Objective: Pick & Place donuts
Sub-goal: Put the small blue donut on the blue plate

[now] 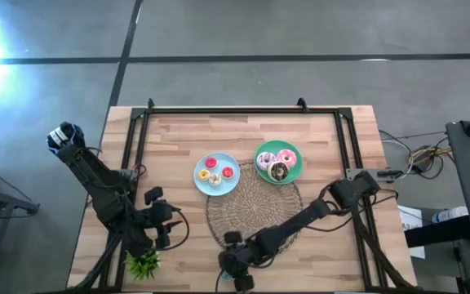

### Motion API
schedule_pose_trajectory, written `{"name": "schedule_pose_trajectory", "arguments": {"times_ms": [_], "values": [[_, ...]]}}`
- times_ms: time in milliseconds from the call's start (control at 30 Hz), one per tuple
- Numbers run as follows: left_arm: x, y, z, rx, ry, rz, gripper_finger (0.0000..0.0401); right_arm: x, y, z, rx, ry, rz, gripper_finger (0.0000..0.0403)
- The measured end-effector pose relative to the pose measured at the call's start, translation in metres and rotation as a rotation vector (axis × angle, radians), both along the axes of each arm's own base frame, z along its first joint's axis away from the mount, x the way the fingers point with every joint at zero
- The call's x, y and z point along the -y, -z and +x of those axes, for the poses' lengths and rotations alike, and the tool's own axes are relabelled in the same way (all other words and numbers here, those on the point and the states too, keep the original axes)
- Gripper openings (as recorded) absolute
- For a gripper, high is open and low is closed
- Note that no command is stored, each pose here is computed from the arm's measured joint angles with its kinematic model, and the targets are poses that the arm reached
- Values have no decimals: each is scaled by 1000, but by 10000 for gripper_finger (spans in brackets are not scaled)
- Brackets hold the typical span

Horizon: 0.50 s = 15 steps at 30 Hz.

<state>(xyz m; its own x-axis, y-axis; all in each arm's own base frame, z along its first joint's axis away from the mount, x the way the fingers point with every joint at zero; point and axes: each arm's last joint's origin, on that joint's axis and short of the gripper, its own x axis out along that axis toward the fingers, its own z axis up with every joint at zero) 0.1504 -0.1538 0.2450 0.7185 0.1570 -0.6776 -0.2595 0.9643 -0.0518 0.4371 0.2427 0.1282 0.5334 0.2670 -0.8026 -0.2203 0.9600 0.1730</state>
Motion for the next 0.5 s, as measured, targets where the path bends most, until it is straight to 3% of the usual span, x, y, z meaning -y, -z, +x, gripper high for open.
{"name": "schedule_pose_trajectory", "arguments": {"times_ms": [300,400,500], "values": [[0,0,0,-5,-1,5,155,7,3,6,-17,78,58,55],[0,0,0,-5,-1,5,155,26,-10,12,-10,169,52,19],[-1,0,-1,-7,0,2,155,61,-39,16,20,285,-21,16]]}}
